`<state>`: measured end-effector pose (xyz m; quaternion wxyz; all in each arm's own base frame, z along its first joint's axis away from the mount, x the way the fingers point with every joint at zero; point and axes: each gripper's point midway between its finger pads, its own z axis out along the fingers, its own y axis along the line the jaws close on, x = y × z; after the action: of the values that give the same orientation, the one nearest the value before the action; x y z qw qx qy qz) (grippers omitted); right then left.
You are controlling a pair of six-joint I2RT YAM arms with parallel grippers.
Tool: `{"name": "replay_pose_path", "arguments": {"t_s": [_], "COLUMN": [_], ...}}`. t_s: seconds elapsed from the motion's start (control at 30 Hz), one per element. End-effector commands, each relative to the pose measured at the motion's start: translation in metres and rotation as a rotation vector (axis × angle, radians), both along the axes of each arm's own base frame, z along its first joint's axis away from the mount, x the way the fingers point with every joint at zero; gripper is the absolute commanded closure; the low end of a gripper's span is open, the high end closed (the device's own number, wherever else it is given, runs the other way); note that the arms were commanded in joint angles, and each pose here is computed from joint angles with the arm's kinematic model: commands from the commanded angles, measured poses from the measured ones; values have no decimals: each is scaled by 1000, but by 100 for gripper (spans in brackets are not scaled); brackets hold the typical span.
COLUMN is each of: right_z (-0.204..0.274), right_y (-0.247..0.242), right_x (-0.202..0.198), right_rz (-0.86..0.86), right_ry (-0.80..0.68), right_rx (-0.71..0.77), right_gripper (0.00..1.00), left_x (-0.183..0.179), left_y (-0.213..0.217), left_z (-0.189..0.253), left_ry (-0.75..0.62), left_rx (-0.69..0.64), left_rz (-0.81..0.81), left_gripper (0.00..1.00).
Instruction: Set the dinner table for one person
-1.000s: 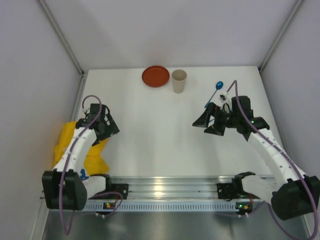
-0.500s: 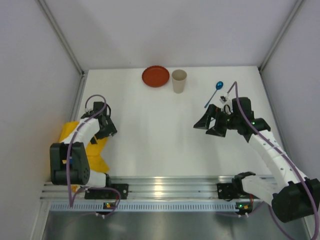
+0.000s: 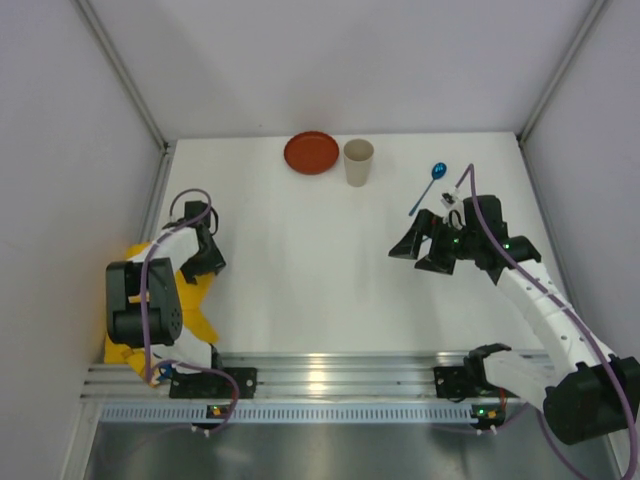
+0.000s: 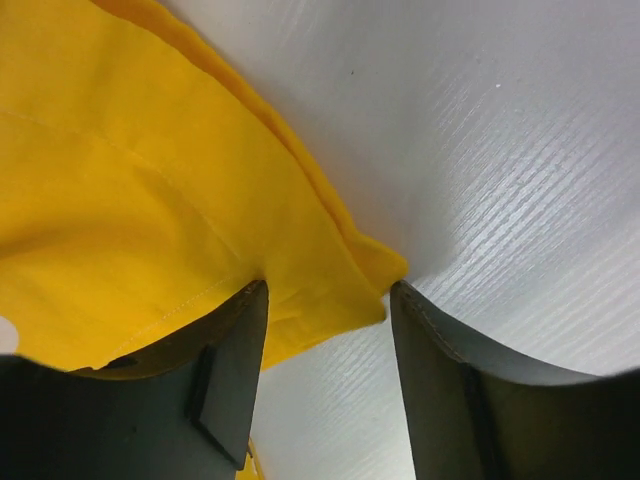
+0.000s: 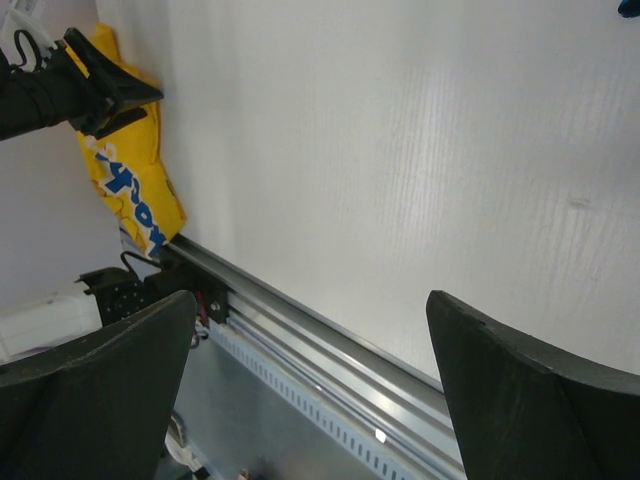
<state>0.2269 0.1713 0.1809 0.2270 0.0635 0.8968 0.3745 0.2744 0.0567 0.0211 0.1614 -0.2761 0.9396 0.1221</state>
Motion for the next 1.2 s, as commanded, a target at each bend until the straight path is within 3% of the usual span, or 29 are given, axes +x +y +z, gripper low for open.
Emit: {"name": "replay_pose_path", "arguments": {"t_s": [0.0, 0.07, 0.1, 0.2, 0.47, 0.7, 0.8, 0.9, 0.93, 0.97, 1.0, 1.07, 1.1, 1.17], "right_z": [7, 6, 7, 7, 9, 0, -5, -8, -8, -8, -9, -6, -4, 3], "right_y": [0, 0, 0, -1, -6, -15, -23, -28, -28, -29, -29, -26, -25, -15], "right_x": [5, 5, 5, 5, 5, 2, 0, 0, 0, -1, -1, -1, -2, -5], "right_rz": [2, -1, -2, -6, -5, 6, 11, 23, 25, 32, 33, 44, 47, 95], "right_ry": [-30, -26, -32, -35, -60, -62, -60, -61, -64, -63, -57, -63, -65, -87], "right_rx": [-13, -16, -17, -21, -52, -119, -167, -203, -208, -215, -216, -203, -194, -134], "right_gripper": [0, 0, 0, 0, 0, 0, 0, 0, 0, 0, 0, 0, 0, 0], "left_x": [-1, 0, -2, -1, 39, 71, 70, 72, 82, 80, 78, 86, 88, 98], "left_y": [9, 14, 19, 26, -24, -194, -274, -343, -365, -382, -401, -426, -434, -443], "left_z": [-11, -11, -11, -14, 19, 47, 47, 48, 49, 53, 56, 70, 79, 101], "left_ry": [30, 29, 34, 37, -81, -141, -98, -66, -67, -46, -41, -77, -94, -158], "left_rx": [29, 29, 26, -3, -167, -408, -584, -658, -682, -735, -770, -838, -876, -932], "left_rz": [7, 17, 28, 50, -24, -153, -159, -224, -245, -267, -285, -310, -326, -341], "left_gripper": [44, 56, 72, 100, 100, 100, 100, 100, 97, 84, 49, 12, 2, 2]}}
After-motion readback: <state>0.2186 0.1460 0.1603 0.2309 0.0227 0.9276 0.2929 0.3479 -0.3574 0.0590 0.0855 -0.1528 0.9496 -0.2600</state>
